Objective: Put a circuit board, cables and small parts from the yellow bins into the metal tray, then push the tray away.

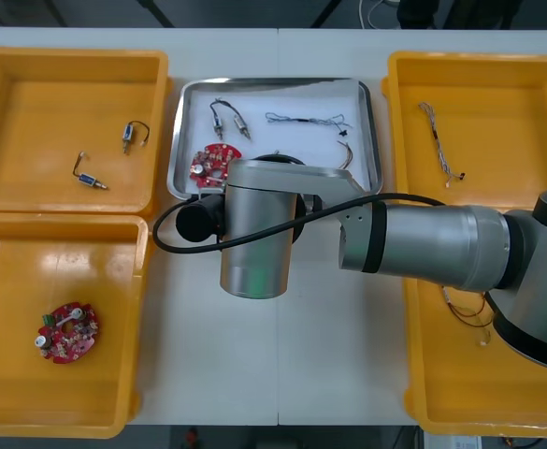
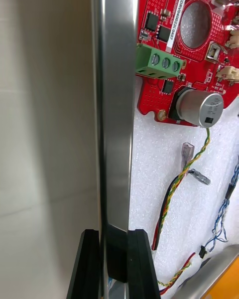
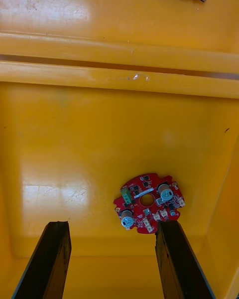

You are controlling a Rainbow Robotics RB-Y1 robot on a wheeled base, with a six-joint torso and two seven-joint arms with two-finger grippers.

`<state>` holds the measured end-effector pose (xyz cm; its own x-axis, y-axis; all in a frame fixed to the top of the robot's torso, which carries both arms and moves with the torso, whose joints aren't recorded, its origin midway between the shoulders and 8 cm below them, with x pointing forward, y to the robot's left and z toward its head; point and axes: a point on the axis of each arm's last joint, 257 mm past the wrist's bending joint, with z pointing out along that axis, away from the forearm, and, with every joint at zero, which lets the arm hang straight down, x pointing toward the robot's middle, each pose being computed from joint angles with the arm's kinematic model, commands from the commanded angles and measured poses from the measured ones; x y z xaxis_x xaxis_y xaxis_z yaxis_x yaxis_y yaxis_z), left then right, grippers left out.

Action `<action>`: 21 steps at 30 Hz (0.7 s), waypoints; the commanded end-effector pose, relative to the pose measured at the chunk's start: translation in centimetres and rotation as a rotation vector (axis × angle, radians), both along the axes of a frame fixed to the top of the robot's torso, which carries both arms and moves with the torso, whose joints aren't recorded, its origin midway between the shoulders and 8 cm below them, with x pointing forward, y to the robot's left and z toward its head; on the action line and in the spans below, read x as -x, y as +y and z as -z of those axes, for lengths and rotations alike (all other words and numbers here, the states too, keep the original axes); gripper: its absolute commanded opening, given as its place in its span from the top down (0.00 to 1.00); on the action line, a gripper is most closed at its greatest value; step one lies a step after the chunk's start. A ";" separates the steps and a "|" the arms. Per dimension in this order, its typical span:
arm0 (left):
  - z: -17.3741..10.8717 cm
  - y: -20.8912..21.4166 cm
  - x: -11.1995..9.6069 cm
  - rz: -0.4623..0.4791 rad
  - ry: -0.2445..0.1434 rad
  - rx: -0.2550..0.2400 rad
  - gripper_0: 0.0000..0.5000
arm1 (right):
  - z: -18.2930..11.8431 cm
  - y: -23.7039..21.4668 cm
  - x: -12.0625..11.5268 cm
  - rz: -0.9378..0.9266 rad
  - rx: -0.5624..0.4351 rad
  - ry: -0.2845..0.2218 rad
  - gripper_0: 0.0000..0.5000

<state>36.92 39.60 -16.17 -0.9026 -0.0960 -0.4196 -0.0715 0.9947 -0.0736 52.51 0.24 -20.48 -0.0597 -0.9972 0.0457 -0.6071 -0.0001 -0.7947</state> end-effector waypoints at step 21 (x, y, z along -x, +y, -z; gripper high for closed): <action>-1.4 1.1 0.1 0.087 -0.029 -0.087 0.00 | -4.9 2.4 -6.7 -0.038 -0.047 -0.154 1.00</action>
